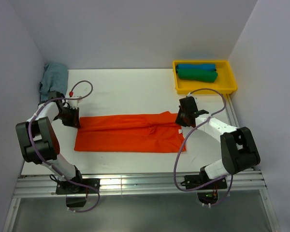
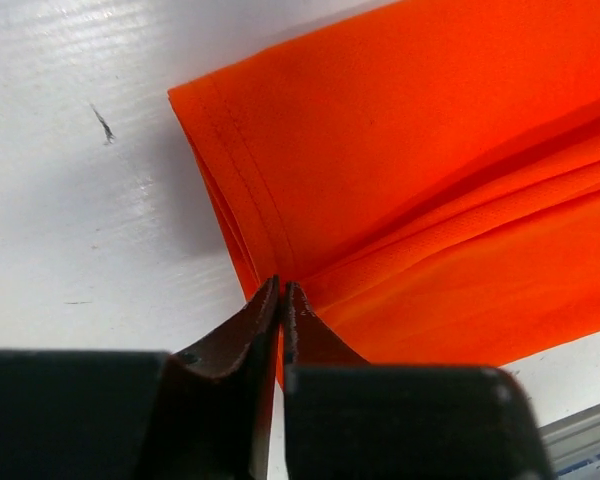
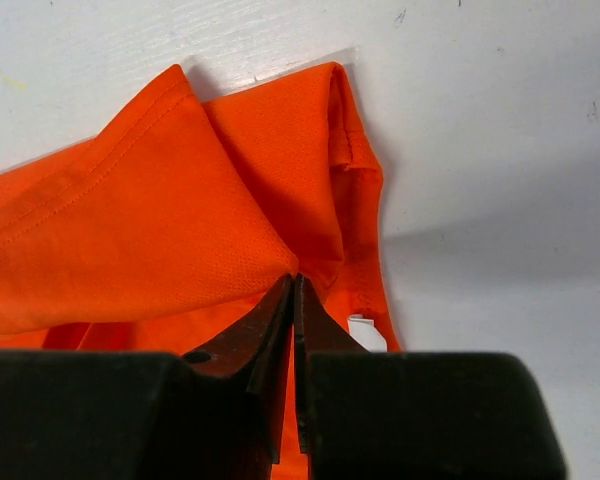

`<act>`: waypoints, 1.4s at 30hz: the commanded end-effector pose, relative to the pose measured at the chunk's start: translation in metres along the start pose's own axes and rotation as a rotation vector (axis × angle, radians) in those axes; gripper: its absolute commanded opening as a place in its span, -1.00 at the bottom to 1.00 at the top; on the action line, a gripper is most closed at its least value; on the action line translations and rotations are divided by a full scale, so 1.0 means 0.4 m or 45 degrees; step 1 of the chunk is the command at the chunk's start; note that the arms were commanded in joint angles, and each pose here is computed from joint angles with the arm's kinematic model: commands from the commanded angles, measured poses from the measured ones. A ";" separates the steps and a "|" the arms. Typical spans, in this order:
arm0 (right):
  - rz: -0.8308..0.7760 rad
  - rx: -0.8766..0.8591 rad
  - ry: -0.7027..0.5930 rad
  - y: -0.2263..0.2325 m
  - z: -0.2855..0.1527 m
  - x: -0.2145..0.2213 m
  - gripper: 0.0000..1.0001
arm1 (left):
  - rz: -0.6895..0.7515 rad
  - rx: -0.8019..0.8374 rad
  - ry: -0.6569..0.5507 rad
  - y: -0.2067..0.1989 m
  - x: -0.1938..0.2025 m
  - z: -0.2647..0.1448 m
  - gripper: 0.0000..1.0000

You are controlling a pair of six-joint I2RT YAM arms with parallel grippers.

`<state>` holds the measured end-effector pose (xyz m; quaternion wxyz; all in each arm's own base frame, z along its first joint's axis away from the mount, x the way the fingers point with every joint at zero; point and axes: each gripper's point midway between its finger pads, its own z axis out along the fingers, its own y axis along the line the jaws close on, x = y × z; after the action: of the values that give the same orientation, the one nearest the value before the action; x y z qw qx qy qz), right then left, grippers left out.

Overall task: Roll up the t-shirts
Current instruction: Fold the tshirt

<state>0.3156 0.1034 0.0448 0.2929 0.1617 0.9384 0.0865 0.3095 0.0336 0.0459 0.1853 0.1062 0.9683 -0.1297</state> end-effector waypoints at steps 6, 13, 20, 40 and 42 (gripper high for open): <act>-0.022 -0.034 -0.044 0.032 -0.025 -0.014 -0.41 | 0.045 -0.012 -0.025 -0.002 0.001 -0.024 -0.35; -0.024 0.004 -0.090 0.023 -0.073 -0.045 -0.09 | 0.070 -0.061 -0.064 0.003 -0.026 -0.061 0.04; -0.045 -0.014 -0.164 0.065 -0.109 -0.128 0.04 | 0.093 -0.141 -0.114 0.020 -0.064 -0.110 0.13; -0.098 0.028 0.059 0.123 0.080 -0.137 -0.01 | 0.082 -0.094 -0.206 0.003 -0.162 -0.151 0.10; -0.097 0.023 0.067 0.121 0.082 -0.127 -0.01 | 0.080 -0.091 -0.206 0.002 -0.163 -0.149 0.10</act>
<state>0.3867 0.1341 0.0528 0.2635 0.1291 0.9536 0.0672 0.3437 0.0475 0.1154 0.2593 0.1159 0.9551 -0.0844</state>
